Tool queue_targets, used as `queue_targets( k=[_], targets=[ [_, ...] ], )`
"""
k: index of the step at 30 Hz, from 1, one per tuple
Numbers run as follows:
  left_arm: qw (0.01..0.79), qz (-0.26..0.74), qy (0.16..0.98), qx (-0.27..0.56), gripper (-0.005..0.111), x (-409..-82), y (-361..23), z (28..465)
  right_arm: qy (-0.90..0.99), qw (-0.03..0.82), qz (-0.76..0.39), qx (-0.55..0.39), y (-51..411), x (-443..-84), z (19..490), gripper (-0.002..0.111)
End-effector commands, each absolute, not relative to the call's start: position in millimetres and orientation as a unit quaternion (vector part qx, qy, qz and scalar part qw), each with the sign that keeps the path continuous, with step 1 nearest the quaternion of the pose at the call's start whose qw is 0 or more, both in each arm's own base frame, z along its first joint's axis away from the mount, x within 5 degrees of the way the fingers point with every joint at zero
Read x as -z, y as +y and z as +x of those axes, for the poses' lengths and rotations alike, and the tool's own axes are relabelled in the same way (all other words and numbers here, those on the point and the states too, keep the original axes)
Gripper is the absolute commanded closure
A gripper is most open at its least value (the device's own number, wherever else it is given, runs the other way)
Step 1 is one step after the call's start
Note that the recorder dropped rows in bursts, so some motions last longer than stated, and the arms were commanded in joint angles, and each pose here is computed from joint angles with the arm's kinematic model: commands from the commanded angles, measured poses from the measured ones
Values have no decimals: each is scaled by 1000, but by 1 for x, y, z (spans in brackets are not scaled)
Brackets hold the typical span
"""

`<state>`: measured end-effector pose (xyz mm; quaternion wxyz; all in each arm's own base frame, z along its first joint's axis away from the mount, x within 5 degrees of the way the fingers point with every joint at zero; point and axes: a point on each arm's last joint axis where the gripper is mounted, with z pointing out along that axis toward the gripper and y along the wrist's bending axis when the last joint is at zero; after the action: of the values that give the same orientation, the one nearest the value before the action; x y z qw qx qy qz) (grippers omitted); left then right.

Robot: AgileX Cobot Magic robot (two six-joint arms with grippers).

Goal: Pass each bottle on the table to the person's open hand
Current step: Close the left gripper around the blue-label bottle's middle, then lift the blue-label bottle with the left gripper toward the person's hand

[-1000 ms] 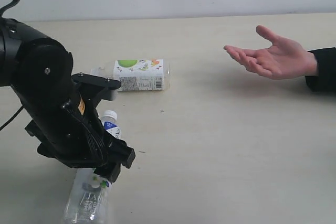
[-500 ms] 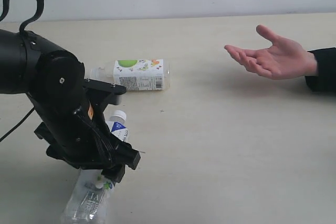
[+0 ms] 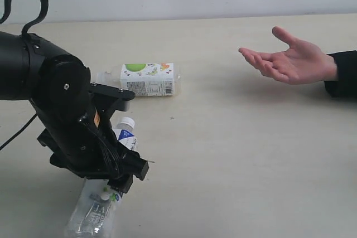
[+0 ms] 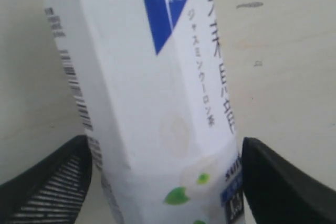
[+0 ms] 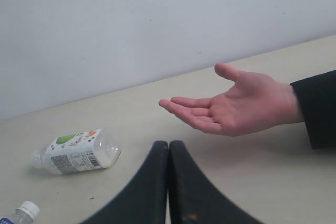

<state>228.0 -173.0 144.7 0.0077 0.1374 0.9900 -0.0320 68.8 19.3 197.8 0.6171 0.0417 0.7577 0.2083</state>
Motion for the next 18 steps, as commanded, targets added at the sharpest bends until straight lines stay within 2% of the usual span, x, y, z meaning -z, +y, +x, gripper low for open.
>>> queue_targets(
  k=[1,8,11,14,18],
  targets=[
    [-5,141,990,22,33,-136,-175,229,758,618,42,-207,19,-196,69,108],
    [-13,142,990,16,33,-133,-175,228,758,618,42,-207,19,-196,69,108],
    [-11,144,989,17,43,-133,-175,229,758,618,42,-207,19,-196,69,108],
    [-4,172,985,20,66,-136,-177,232,758,618,42,-207,19,-196,69,108],
    [-4,195,981,20,107,-150,-183,240,758,618,42,-207,19,-196,69,108]
  ],
)
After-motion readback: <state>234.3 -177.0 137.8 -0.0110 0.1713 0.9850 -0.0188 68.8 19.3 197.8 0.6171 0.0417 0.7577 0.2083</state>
